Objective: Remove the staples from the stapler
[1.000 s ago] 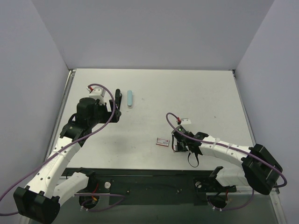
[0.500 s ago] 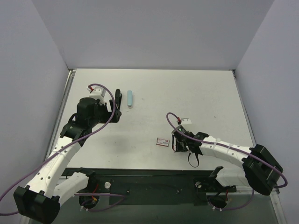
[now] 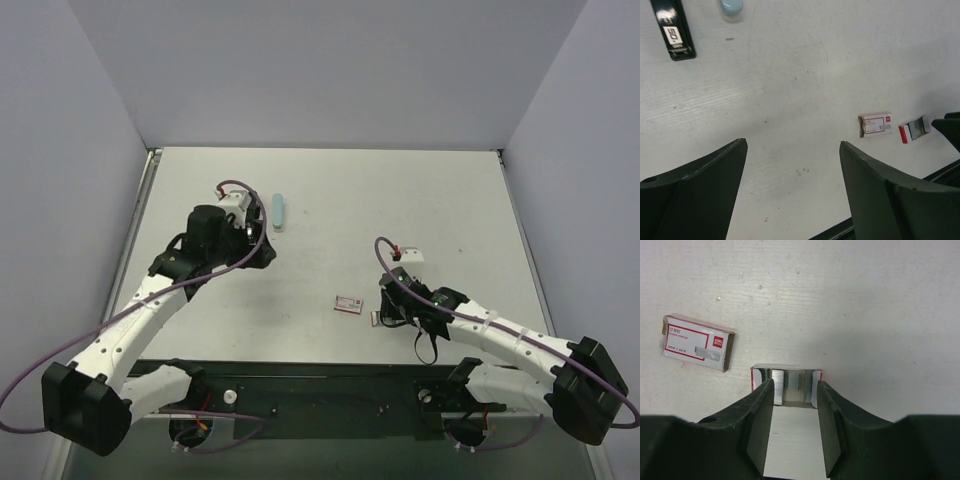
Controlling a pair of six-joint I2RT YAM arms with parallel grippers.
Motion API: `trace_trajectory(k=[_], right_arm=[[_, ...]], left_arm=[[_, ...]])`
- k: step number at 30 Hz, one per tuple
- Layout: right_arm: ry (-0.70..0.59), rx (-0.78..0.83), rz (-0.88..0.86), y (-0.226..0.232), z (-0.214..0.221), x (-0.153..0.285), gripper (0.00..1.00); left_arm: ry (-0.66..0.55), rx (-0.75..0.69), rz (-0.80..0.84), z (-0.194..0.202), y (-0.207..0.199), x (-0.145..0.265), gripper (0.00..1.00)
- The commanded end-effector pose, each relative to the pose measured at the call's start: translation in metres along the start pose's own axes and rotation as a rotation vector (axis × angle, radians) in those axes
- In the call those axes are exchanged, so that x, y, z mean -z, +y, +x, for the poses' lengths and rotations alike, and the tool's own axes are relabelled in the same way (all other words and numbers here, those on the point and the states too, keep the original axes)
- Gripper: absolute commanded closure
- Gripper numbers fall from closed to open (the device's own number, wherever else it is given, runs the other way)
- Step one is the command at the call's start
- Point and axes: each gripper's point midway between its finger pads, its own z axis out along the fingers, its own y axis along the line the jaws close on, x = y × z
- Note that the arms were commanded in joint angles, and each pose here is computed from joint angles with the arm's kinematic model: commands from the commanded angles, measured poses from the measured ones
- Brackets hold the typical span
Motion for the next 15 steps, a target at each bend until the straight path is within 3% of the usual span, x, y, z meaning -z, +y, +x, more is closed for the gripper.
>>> trace_trajectory(k=[1, 7, 15], right_arm=[[0.009, -0.012, 0.104, -0.027, 0.008, 0.003, 0.64], [0.042, -0.075, 0.125, -0.042, 0.017, -0.001, 0.64], [0.086, -0.122, 0.129, -0.053, 0.027, -0.004, 0.69]], left_arm=[[0.045, -0.077, 0.041, 0.003, -0.032, -0.002, 0.15], [0.123, -0.123, -0.019, 0.032, -0.049, -0.02, 0.18], [0.167, -0.122, -0.011, 0.073, -0.074, -0.06, 0.32]])
